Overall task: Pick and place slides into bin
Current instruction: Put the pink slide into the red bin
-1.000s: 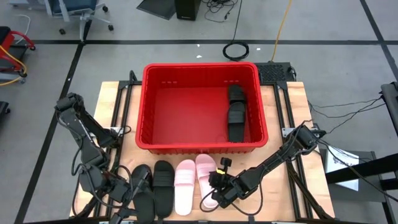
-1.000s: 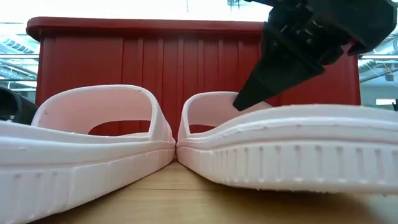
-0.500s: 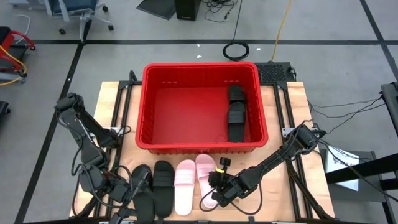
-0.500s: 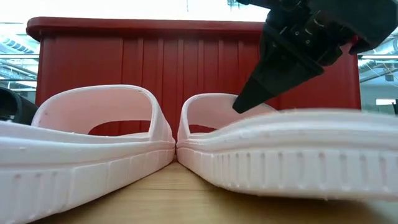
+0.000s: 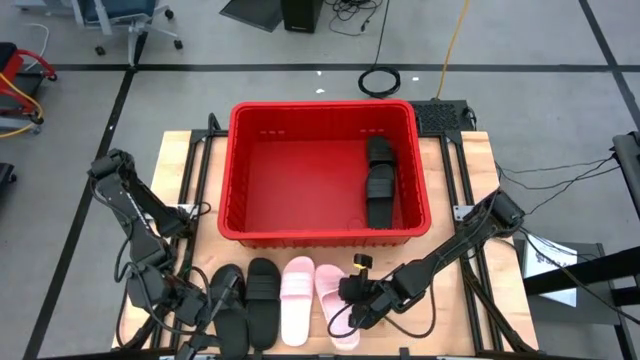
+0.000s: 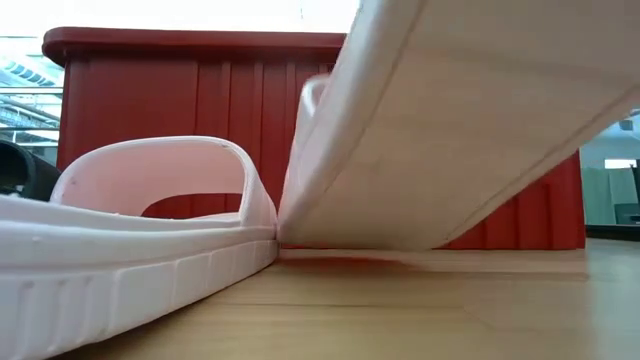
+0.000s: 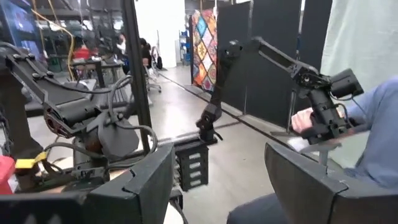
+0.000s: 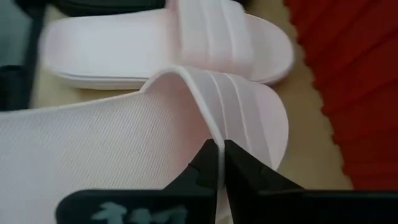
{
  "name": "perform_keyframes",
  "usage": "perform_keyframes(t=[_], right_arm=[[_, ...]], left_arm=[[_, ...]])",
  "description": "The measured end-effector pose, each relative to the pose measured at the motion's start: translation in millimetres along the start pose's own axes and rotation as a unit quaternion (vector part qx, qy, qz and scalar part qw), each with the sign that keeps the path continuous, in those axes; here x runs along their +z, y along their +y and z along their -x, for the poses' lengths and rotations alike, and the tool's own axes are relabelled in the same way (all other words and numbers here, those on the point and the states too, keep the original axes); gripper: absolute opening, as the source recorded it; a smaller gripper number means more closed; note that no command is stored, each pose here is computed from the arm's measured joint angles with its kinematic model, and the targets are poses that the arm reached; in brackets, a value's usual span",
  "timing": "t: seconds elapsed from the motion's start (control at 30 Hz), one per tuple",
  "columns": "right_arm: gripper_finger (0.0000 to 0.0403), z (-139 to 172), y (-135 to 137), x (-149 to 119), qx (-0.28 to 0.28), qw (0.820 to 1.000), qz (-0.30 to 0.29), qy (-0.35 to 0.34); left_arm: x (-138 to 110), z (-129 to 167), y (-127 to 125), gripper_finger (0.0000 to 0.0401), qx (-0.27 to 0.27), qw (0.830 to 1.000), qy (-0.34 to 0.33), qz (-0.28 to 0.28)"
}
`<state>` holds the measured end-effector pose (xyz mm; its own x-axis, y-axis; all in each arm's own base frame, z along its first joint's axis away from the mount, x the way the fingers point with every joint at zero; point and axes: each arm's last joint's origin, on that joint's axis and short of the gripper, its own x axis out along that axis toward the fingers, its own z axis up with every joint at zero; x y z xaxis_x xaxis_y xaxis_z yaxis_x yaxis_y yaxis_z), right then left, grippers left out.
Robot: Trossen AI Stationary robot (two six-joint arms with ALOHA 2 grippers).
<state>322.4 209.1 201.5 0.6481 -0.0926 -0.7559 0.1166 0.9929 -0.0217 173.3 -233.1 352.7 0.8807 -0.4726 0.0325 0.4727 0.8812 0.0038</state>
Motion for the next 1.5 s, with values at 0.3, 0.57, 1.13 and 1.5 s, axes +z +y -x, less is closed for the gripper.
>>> perform_keyframes(t=[0.3,0.57,1.13,1.5], right_arm=[[0.0003,35,-6,16,0.069,0.996,0.060,-0.019],[0.0003,62,-14,28,0.083,0.986,0.129,-0.063],[0.0004,145,-72,79,0.073,0.947,0.174,-0.260],[0.0004,183,-178,98,-0.064,0.946,0.115,-0.296]], left_arm=[[7,3,4,0.0250,0.040,0.998,-0.020,-0.036],[13,9,11,0.0250,0.105,0.992,-0.017,-0.065],[64,70,73,0.0250,0.240,0.966,-0.055,-0.078],[79,132,124,0.0250,0.327,0.939,-0.048,-0.091]])
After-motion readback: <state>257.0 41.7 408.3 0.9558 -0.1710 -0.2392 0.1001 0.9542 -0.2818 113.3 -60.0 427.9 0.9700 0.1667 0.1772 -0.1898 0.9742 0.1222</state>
